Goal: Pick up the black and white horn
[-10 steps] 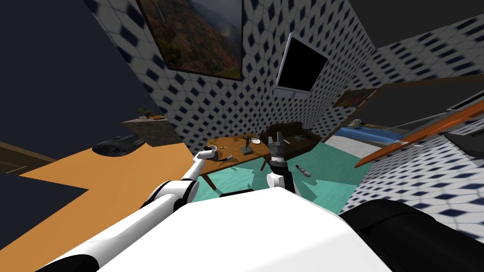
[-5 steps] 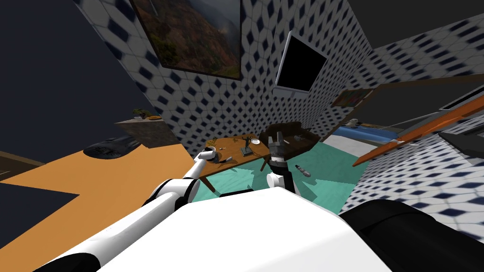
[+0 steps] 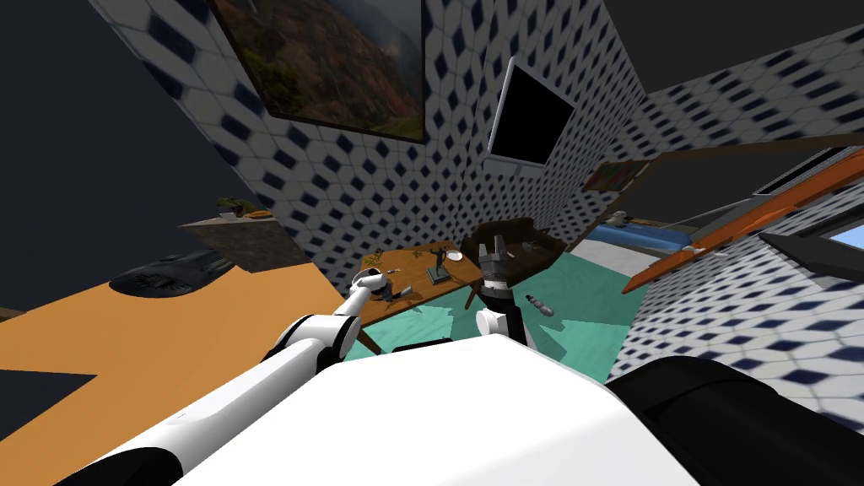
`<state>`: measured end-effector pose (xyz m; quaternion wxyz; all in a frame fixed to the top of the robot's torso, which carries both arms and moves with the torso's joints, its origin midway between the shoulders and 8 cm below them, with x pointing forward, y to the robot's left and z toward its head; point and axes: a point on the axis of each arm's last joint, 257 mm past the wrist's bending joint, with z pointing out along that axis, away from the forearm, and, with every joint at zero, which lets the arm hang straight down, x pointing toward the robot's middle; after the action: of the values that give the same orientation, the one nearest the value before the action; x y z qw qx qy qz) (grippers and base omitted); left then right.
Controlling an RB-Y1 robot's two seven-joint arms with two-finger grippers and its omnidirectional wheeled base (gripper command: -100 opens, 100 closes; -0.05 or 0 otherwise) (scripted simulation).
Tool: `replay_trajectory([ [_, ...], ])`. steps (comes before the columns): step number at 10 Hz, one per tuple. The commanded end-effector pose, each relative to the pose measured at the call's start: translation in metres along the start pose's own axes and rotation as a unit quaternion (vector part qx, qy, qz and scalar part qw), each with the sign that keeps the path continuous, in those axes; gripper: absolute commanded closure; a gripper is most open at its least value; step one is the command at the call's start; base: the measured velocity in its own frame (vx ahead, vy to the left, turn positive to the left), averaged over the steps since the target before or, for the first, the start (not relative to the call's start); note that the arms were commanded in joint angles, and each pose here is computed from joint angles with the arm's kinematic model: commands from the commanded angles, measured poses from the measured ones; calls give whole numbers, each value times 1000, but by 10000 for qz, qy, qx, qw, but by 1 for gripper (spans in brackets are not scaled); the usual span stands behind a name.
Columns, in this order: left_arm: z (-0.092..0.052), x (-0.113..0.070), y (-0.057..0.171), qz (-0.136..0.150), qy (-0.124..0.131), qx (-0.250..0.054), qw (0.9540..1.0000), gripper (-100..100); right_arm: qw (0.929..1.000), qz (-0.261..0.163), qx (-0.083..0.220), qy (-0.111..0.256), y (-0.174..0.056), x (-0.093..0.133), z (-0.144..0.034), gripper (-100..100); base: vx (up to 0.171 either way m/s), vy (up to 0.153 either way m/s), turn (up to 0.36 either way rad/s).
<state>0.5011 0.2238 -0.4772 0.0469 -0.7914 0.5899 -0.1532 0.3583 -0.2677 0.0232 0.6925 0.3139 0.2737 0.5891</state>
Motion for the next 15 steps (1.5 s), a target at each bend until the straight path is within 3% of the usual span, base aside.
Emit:
replay_trajectory([
  [1, 8, -5, 26, -134, -68, -318, 9994, -100, 10000, 0, 0, 0, 0, 0, 0, 0, 158, 13, -81],
  [2, 8, -5, 26, -134, -68, -318, 9994, -100, 10000, 0, 0, 0, 0, 0, 0, 0, 102, -2, -26],
  [3, 21, -17, 64, -300, -179, -704, 9969, -100, 10000, 0, 0, 0, 0, 0, 0, 0, 138, 20, -58],
  [4, 12, -1, 39, -208, -33, -421, 9989, -100, 10000, 0, 0, 0, 0, 0, 0, 0, 126, 23, -31],
  [5, 21, -17, 64, -300, -179, -704, 9969, -100, 10000, 0, 0, 0, 0, 0, 0, 0, 55, 9, -9],
  [9, 20, -15, 62, -295, -170, -690, 9970, -100, 10000, 1, -1, 0, 0, 0, 0, 0, -10, -2, 2],
  [10, 21, -16, 62, -294, -171, -688, 9970, 0, 10000, 1, -1, 0, 0, 0, 0, 0, 0, 0, 0],
  [11, 28, -19, 73, -303, -169, -692, 9970, -100, 10000, 1, -1, 0, 0, 0, 0, 0, 34, 6, -12],
  [15, 39, -23, 90, -316, -168, -697, 9969, -100, 10000, 1, -1, 0, 0, 0, 0, 0, 47, 5, -7],
])
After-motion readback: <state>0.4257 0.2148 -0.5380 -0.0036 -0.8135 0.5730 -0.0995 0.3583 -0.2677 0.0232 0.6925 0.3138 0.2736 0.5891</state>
